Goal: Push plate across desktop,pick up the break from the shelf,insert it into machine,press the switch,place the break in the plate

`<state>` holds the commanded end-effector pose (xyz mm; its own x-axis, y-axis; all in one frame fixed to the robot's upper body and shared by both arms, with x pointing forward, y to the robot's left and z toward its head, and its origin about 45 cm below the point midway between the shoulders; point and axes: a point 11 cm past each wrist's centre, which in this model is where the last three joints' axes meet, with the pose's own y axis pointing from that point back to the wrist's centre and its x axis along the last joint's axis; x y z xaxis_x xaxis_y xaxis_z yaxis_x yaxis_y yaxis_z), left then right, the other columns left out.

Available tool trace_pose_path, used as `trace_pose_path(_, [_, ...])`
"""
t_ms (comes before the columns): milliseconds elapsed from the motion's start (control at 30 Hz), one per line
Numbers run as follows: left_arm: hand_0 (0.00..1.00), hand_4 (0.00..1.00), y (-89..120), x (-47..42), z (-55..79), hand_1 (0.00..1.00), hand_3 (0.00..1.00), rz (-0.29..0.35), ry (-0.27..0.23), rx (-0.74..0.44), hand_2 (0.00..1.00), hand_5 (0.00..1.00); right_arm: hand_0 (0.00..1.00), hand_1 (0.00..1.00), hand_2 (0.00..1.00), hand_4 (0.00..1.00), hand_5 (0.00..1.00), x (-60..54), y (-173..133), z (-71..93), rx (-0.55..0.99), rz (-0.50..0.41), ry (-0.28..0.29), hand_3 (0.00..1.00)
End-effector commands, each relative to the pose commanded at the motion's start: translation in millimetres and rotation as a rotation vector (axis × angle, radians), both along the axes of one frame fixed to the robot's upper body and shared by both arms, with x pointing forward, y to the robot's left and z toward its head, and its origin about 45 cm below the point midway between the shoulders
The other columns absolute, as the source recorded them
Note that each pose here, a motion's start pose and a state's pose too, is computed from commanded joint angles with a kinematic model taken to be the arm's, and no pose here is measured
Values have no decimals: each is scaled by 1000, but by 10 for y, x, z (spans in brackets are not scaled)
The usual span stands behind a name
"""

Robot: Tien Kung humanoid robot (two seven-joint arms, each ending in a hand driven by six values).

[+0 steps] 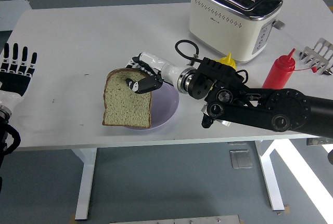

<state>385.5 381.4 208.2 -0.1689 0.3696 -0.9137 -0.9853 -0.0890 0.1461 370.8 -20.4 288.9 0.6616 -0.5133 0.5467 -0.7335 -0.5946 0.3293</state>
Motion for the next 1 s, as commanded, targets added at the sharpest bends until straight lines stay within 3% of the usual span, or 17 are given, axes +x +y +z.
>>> trace_pose_path(467, [784,641,28,-12,-25,719,703,8,4,6,675,998,376,450,453,273,2,58,-49,-96,-5,-18,17,376])
trace_pose_path(500, [783,642,28,-12,-27,718,701,8,4,6,675,998,325,449,469,341,2,61,-51,-102,-5,-17,19,425])
trace_pose_path(667, [783,642,34,-16,-40,718,701,9,7,6,675,998,325,449,469,341,2,76,-64,-131,-2,-8,29,425])
trace_pose_path(700, [783,643,36,-17,-45,717,701,9,8,6,674,998,332,430,474,447,2,77,-67,-134,-2,-5,30,449])
trace_pose_path(867, [783,643,36,-22,-64,717,701,8,12,6,674,998,332,430,474,447,2,78,-74,-148,-2,4,36,449])
trace_pose_path(900, [783,644,34,-23,-67,717,701,7,12,6,673,998,344,437,464,539,69,77,-75,-155,-3,7,38,449])
trace_pose_path(1000, [783,644,29,-25,-74,717,701,6,14,7,673,998,344,437,464,539,69,76,-80,-178,-5,12,46,449])
